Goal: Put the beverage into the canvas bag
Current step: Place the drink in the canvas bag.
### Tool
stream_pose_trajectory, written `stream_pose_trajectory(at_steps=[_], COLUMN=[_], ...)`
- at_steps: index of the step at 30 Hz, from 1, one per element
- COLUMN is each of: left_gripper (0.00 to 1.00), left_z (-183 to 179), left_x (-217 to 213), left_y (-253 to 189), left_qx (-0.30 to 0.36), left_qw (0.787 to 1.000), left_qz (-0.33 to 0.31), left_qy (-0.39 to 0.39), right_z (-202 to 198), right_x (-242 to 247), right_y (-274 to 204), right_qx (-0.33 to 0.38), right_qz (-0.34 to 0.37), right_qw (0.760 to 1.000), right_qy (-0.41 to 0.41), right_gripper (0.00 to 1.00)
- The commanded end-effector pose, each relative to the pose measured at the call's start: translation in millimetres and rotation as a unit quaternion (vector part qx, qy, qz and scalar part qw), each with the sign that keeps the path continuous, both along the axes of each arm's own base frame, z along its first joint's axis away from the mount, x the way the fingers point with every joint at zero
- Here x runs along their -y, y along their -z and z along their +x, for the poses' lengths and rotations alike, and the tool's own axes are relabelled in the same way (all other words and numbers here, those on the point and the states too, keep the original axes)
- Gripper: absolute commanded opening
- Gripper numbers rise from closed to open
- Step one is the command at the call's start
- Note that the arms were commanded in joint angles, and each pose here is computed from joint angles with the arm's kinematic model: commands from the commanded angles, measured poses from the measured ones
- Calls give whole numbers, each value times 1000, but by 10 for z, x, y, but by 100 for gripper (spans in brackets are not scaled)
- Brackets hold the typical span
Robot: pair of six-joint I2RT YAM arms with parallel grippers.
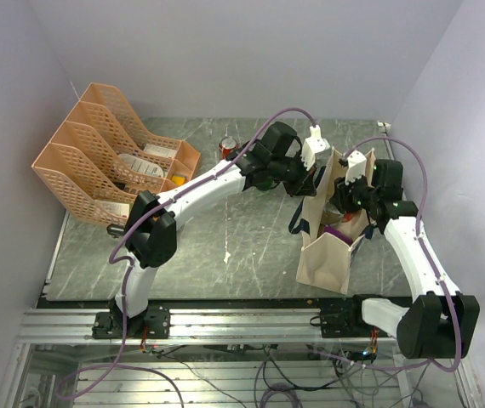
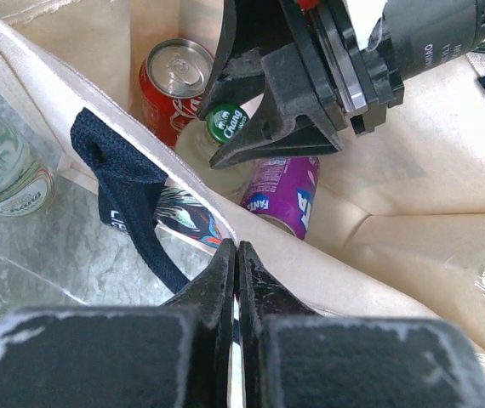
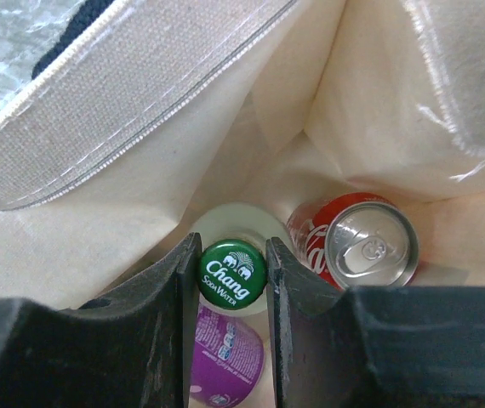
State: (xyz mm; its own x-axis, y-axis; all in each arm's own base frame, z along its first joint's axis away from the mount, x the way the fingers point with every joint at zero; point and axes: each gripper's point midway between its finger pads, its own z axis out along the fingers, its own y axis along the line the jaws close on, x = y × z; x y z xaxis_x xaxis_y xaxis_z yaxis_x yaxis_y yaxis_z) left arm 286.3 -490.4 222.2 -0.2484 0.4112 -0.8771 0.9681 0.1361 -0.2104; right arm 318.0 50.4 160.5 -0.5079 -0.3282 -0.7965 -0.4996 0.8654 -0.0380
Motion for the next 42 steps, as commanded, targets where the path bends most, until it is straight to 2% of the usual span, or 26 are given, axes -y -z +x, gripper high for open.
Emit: stream_pose_trajectory(at_steps=[1,10,19,24,34,38,42], left_gripper=[7,7,7,7,7,7,7], left_z=[-28,-27,-15,-19,-22,-27,-26], left_x=[-15,-16,-15,-19,-25,-23,-17], left_y=[-174,-148,-119,-121,-134,-146,-162], left_qx=[14,15,16,16,20,21,22], left_qw=[1000,1000,1000,1000,1000,1000,1000], left_qz=[-17,-14,-12,-13,-13,-14,-17], left_qy=[10,12,11,10,12,13,13], right_z=[304,362,125,18,21,45,9], right_x=[27,86,51,59,86,89,83], right_y=[-540,-573,-95,69,-20,-111,-162], right_qx=[131,149,86,65,60,58,57], right_qz=[-7,-9,-10,-14,-24,-23,-24], right_qw=[991,988,996,998,998,998,998], right_qy=[11,35,22,20,19,21,18], right_gripper=[0,0,0,17,36,50,56])
